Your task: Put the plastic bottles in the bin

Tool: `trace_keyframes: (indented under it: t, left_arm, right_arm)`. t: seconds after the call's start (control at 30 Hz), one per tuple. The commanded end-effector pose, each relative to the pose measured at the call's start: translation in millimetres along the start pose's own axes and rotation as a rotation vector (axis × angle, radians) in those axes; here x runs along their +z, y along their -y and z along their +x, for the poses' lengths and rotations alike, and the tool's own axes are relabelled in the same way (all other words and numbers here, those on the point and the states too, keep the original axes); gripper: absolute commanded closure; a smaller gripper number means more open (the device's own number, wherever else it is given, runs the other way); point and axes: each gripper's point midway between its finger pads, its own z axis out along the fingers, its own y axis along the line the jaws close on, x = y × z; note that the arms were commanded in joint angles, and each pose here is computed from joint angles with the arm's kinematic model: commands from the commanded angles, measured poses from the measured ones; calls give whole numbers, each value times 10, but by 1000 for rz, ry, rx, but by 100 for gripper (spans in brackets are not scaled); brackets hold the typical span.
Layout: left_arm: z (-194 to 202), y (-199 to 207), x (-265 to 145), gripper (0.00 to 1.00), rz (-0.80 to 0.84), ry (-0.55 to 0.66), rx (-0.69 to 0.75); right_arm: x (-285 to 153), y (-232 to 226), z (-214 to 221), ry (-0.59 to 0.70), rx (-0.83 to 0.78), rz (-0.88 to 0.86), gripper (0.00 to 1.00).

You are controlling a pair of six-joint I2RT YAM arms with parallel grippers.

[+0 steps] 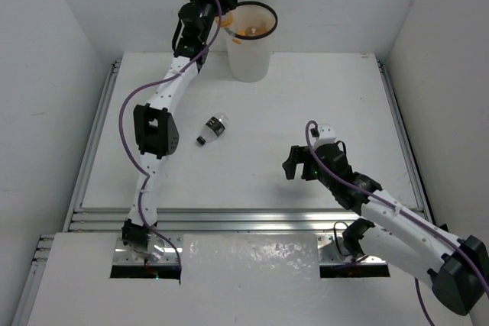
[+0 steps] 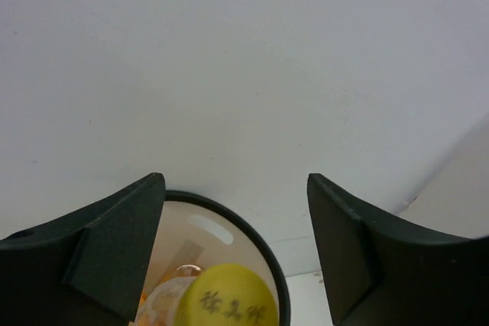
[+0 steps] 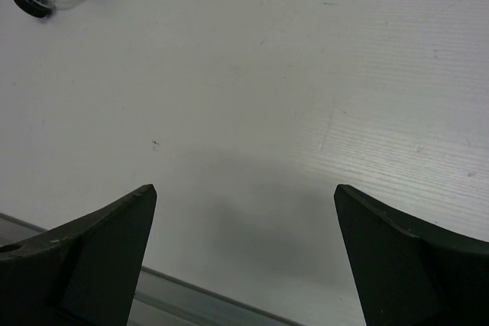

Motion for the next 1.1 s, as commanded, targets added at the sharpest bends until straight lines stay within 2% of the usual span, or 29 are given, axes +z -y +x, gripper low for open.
trace_keyframes:
  t: [0.0, 0.07, 0.13, 0.17, 0.23, 0.33, 0.4, 0.5, 0.53, 0.63, 0.8, 0.87, 0.97, 1.07]
  left_arm:
    - [-89, 116, 54, 29, 76, 81, -12]
    - [37, 48, 66, 31, 75, 77, -37]
    - [76, 32, 70, 52, 82, 87, -64]
    - [113, 22, 71, 55, 81, 86, -73]
    - [114, 37, 72, 69, 87, 102, -88]
    - [25, 90, 73, 82, 88, 138, -83]
    - [-66, 95, 75, 79, 80, 177, -78]
    - [-65, 66, 80, 70, 69, 189, -55]
    - [-34, 43, 81, 76, 64, 192, -40]
    - [65, -96, 90, 83, 28, 195, -37]
    - [-28, -168, 77, 87, -7, 271, -90]
    - [-72, -227, 68, 87, -34, 313, -97]
    - [-7, -295, 71, 75, -51, 331, -46]
    - [142, -382, 62, 31, -58, 310, 2]
  right_arm:
    - [64, -148, -103, 22, 18, -58, 1]
    - [77, -125, -80, 12, 10, -47, 1]
    - [75, -115, -84, 20, 11, -43, 1]
    - [77, -100, -62, 18, 8, -41, 1]
    - [73, -80, -71, 26, 10, -31, 1]
    - [69, -114, -80, 24, 12, -47, 1]
    - [69, -147, -87, 22, 17, -61, 1]
    - [79, -171, -57, 9, 14, -75, 1]
    - [84, -171, -44, 5, 12, -77, 1]
    - [101, -159, -13, 1, 8, -75, 1]
    - [155, -148, 83, -33, 3, -71, 1]
    - [189, -169, 125, -56, -1, -79, 1]
    - [218, -170, 171, -84, -17, -78, 1]
    - [227, -155, 171, -85, -31, -71, 1]
